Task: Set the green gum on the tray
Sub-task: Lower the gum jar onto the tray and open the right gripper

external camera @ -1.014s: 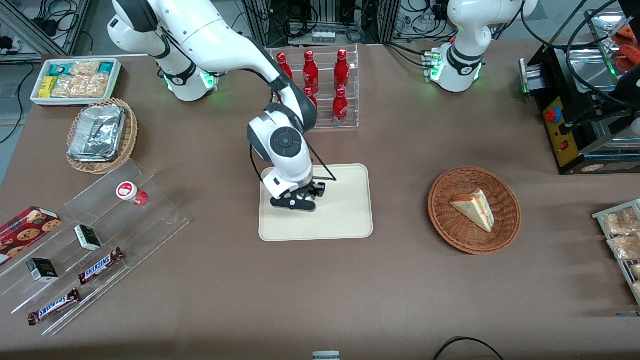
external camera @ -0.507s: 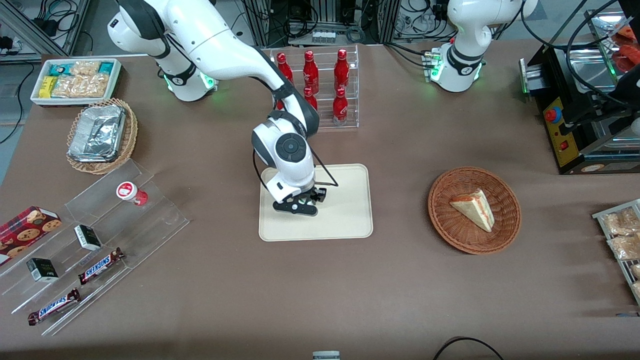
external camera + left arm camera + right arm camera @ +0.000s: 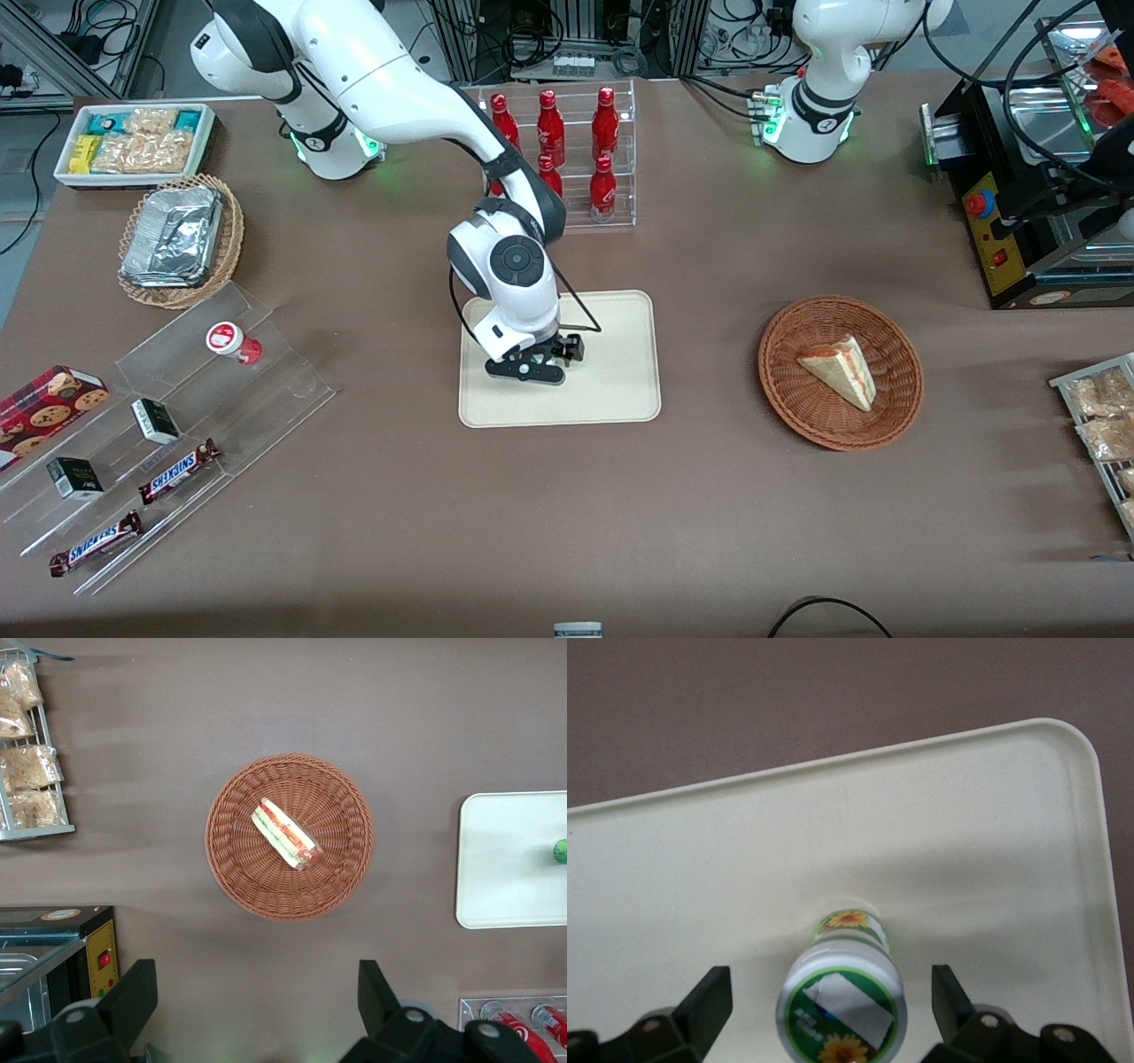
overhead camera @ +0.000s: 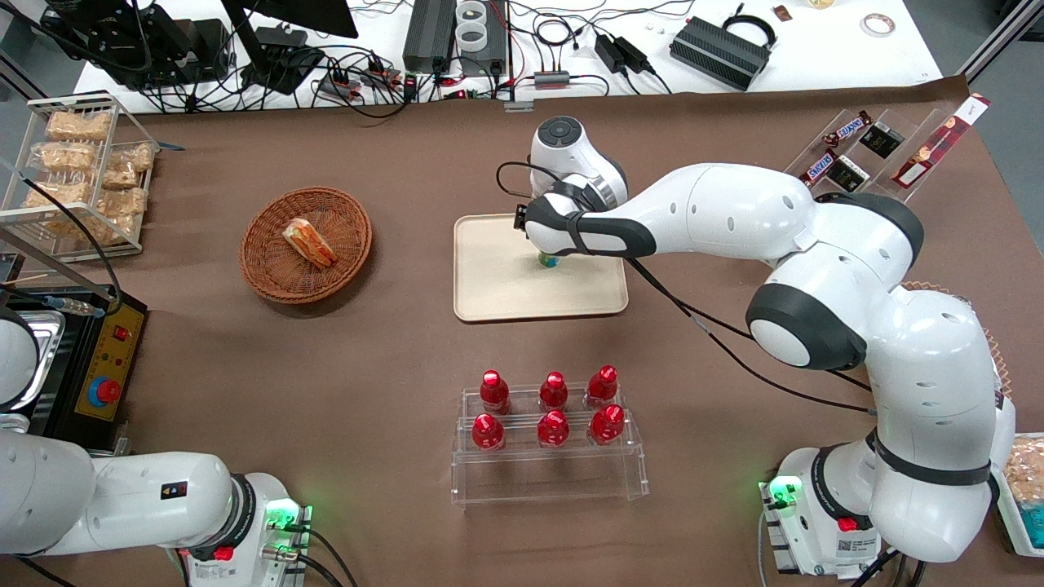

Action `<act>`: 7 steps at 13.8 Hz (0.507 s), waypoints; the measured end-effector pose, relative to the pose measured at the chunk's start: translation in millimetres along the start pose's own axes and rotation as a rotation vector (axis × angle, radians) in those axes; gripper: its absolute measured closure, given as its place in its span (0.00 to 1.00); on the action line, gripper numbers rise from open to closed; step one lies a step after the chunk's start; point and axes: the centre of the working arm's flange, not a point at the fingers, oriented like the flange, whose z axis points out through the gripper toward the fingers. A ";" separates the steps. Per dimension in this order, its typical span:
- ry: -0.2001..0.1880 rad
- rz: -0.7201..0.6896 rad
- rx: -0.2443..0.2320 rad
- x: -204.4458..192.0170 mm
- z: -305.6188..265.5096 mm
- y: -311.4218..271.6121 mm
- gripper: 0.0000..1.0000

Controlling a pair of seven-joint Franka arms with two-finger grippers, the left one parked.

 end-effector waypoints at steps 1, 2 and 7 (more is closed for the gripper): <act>0.006 -0.005 0.000 0.9 -1.8 -0.8 0.00; 0.015 -0.012 0.000 2.1 -4.3 -1.7 0.00; -0.019 -0.094 -0.044 10.9 -38.3 8.8 0.00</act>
